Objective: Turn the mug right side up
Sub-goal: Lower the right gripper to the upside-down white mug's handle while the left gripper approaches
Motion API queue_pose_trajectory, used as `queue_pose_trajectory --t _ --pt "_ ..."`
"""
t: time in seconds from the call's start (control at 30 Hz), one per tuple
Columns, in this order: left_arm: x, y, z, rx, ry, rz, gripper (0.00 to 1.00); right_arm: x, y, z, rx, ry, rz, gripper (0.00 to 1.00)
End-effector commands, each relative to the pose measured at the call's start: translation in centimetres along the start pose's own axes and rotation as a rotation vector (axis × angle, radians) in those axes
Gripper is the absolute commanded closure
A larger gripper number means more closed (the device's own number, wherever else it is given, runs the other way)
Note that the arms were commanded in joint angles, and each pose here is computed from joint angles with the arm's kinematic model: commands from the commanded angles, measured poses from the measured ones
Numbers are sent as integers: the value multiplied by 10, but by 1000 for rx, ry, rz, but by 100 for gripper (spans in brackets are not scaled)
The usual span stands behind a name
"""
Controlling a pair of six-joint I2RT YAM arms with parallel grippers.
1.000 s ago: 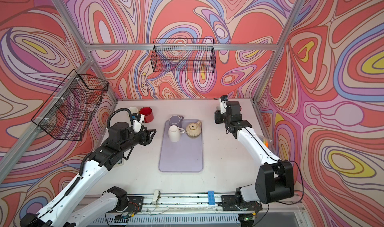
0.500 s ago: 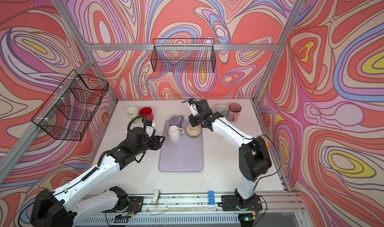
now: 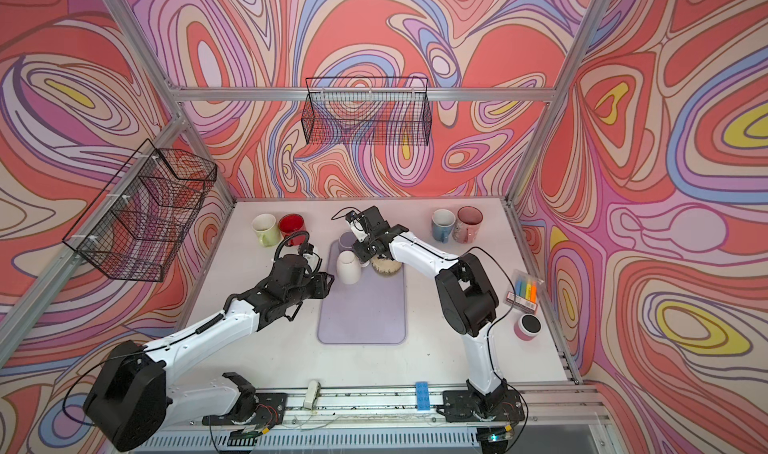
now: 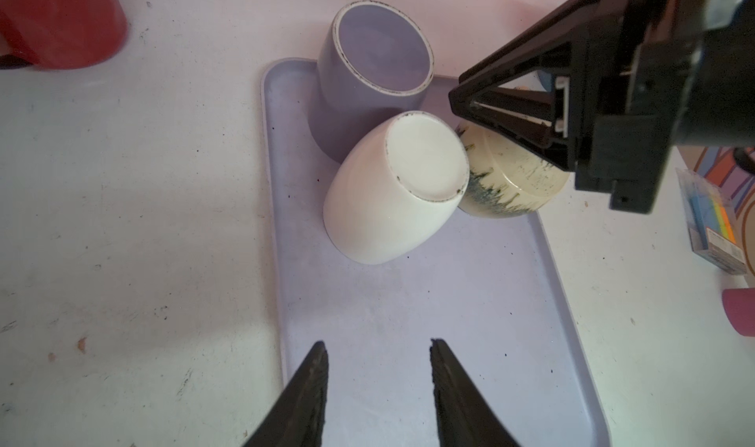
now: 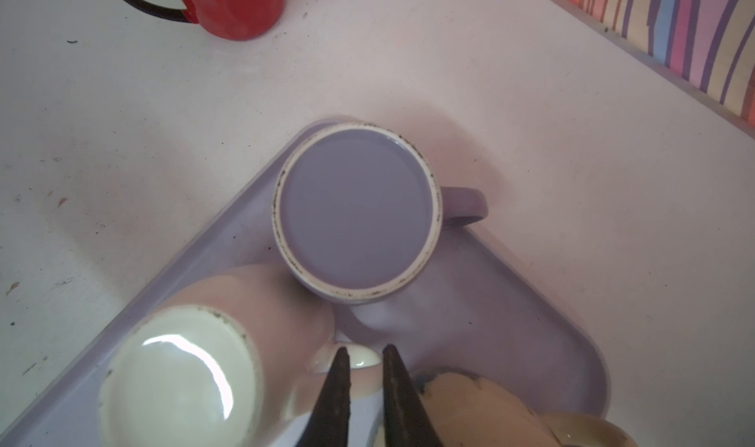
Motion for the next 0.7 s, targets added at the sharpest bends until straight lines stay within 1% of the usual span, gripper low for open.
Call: queue_pose_trajectory --t 0.0,0.17,0.33,0.67 --pt "-2 5 -8 -42 -12 -3 57 3 8 1 16 -39 19 85" --pt "-2 21 -6 -44 -13 3 58 3 13 9 30 -34 19 86" --pt "3 33 7 -52 -52 9 59 4 14 19 41 -7 5 87" --pt "10 51 -3 -72 -65 -4 60 7 3 38 57 54 -22 88"
Point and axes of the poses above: each gripper's point midway between its finger pads, its own y axis out along the fingers, its own x axis along the line the jaws close on, z = x × y, the point moved 8 cm from there along -y, back along the fingers, and after that the axes turned 8 degrees about y, right-handed, at the moved point
